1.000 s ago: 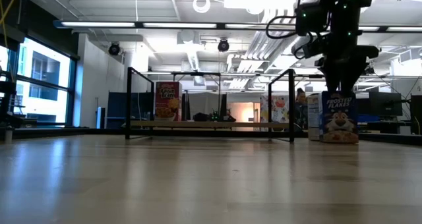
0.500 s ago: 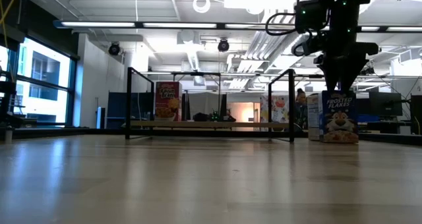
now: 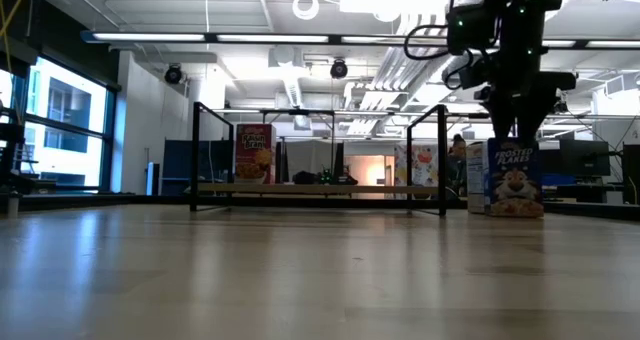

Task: Stack cereal on shelf
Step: Put the top blue cereal box on the shelf, then put the top blue cereal box on the right side of the shelf

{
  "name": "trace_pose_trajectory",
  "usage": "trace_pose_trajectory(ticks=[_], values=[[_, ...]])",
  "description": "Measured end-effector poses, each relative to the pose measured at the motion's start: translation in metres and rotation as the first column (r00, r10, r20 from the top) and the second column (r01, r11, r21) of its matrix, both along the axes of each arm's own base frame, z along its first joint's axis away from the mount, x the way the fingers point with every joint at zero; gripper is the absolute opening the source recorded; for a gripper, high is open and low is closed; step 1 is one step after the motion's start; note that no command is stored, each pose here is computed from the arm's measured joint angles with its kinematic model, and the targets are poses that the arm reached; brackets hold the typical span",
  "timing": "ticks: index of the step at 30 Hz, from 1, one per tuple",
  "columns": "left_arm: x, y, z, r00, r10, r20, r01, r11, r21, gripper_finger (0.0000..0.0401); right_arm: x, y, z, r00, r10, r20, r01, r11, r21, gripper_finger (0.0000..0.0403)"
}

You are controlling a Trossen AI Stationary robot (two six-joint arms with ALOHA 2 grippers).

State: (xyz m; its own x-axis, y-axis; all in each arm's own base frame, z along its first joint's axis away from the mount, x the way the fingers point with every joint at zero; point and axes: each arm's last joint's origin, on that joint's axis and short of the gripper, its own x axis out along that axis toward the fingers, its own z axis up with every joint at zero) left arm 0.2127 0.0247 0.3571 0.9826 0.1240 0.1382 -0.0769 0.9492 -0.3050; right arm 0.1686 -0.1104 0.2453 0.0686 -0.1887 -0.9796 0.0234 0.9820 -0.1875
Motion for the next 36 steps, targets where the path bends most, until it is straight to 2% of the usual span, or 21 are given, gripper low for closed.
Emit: trace_pose_trajectory(ticks=[7,19,36], values=[[0.000,0.000,0.000,1.000,0.000,0.000,0.000,1.000,0.000,0.0209,0.004,-0.003,-0.005,1.000,-0.014,0.015,0.014,0.999,-0.030,0.0286],[0.000,0.000,0.000,1.000,0.000,0.000,0.000,1.000,0.000,0.0209,-0.004,0.004,0.002,0.998,-0.042,0.042,0.041,0.999,0.019,0.0286],[0.000,0.000,0.000,1.000,0.000,0.000,0.000,1.000,0.001,0.0209,-0.008,0.005,0.006,0.996,-0.082,0.047,0.083,0.996,-0.025,0.0286]])
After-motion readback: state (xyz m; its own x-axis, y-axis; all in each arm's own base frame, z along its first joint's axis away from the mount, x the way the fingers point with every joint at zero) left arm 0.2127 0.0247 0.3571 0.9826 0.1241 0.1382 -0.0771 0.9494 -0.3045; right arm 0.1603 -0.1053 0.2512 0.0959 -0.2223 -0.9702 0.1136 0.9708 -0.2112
